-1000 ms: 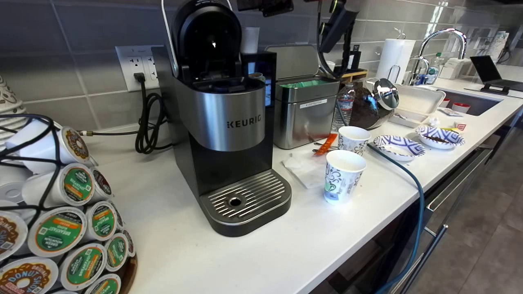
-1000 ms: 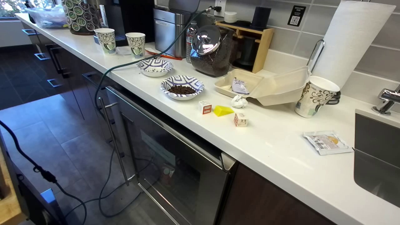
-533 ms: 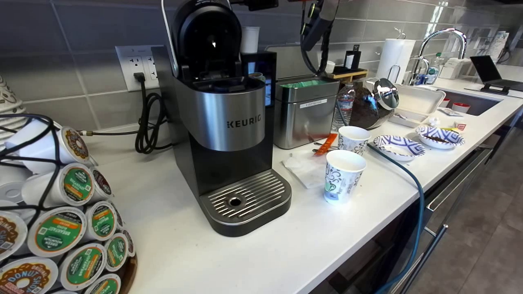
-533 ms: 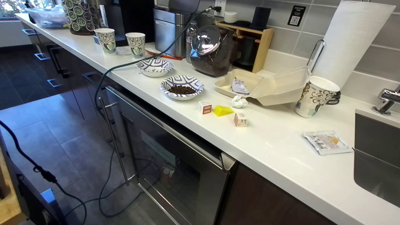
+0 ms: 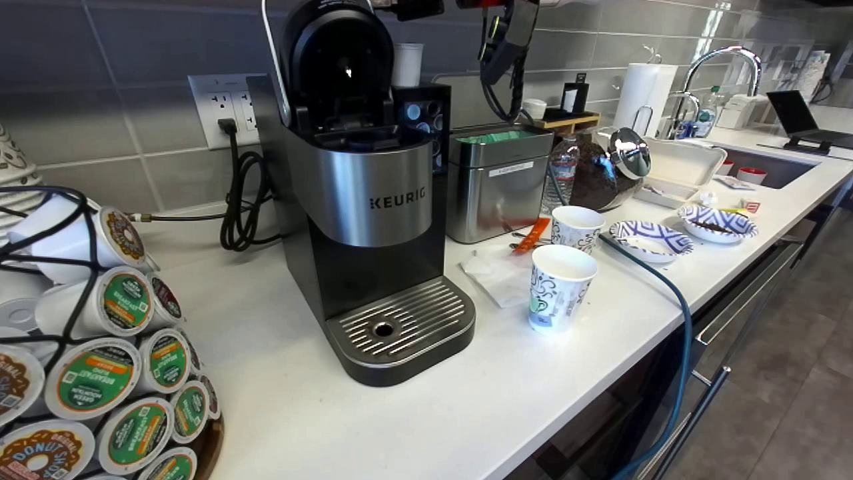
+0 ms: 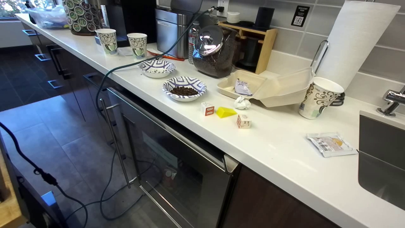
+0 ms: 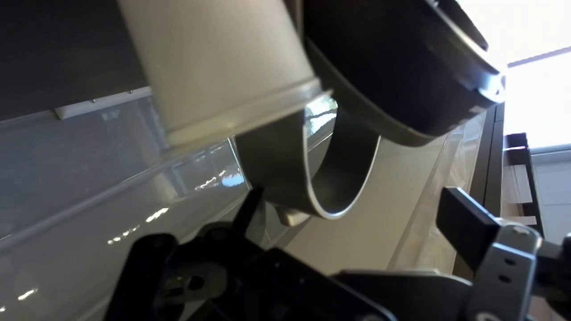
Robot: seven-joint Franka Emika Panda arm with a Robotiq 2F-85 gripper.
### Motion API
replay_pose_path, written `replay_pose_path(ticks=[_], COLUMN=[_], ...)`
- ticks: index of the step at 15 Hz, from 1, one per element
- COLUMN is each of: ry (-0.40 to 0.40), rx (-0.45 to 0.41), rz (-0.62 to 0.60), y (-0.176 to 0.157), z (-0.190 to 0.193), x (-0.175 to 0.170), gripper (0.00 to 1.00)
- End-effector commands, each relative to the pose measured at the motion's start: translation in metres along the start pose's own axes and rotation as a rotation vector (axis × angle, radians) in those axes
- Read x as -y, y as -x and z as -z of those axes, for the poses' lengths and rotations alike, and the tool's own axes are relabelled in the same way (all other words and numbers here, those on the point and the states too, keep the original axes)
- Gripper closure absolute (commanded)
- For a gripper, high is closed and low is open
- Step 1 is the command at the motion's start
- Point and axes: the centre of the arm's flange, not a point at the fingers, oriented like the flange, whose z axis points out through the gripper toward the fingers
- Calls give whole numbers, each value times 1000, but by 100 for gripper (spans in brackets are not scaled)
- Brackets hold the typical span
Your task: Close the coffeemaker.
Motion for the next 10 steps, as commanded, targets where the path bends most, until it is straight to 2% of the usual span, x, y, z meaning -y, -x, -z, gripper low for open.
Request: replay_pose_path(ticks=[1, 3, 6, 10], ry=[32, 48, 113, 145], rx=[-4, -4, -45, 44], rz=[16, 15, 34, -20], y=[-2, -2, -3, 3], z=[-15, -17, -19, -19], x=[-1, -1, -5, -5], gripper=[0, 0, 0, 0])
